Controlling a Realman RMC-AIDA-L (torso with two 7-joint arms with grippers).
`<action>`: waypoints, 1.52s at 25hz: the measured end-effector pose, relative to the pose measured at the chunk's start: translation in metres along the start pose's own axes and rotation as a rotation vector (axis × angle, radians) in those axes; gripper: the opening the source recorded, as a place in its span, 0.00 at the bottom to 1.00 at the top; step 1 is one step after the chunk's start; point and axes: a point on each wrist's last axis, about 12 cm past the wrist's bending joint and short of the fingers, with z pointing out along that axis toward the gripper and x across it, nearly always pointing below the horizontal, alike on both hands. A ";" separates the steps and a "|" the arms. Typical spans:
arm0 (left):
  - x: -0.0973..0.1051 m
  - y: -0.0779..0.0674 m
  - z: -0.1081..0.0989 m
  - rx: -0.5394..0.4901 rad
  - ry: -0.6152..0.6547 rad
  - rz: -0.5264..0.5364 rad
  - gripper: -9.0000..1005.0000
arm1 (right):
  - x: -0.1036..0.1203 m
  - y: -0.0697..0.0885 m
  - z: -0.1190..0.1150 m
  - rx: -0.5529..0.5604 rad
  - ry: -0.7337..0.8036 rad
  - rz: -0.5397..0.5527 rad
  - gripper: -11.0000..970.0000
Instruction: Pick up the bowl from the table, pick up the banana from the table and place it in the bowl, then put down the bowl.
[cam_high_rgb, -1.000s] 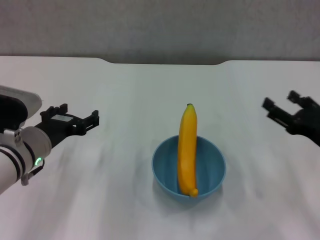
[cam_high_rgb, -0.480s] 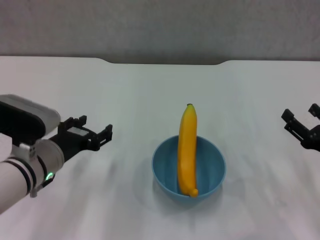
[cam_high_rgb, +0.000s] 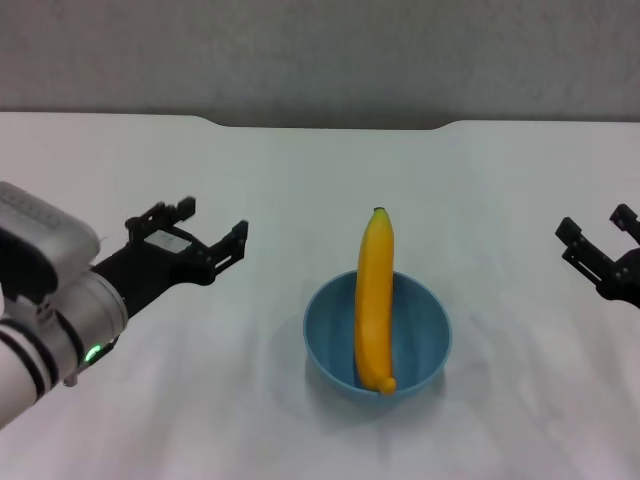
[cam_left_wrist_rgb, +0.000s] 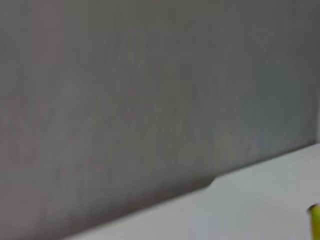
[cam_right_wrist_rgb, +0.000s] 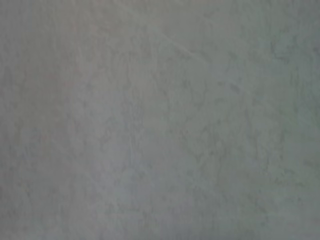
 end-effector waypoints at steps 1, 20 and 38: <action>0.000 -0.002 -0.003 0.006 -0.031 0.035 0.76 | 0.000 0.000 0.000 0.000 0.000 -0.001 0.89; 0.042 0.027 -0.019 -0.207 -0.032 -0.003 0.75 | -0.002 0.000 0.002 0.011 -0.013 -0.124 0.89; 0.062 0.042 -0.014 -0.196 -0.013 -0.150 0.75 | 0.007 -0.006 0.011 0.063 0.059 -0.051 0.88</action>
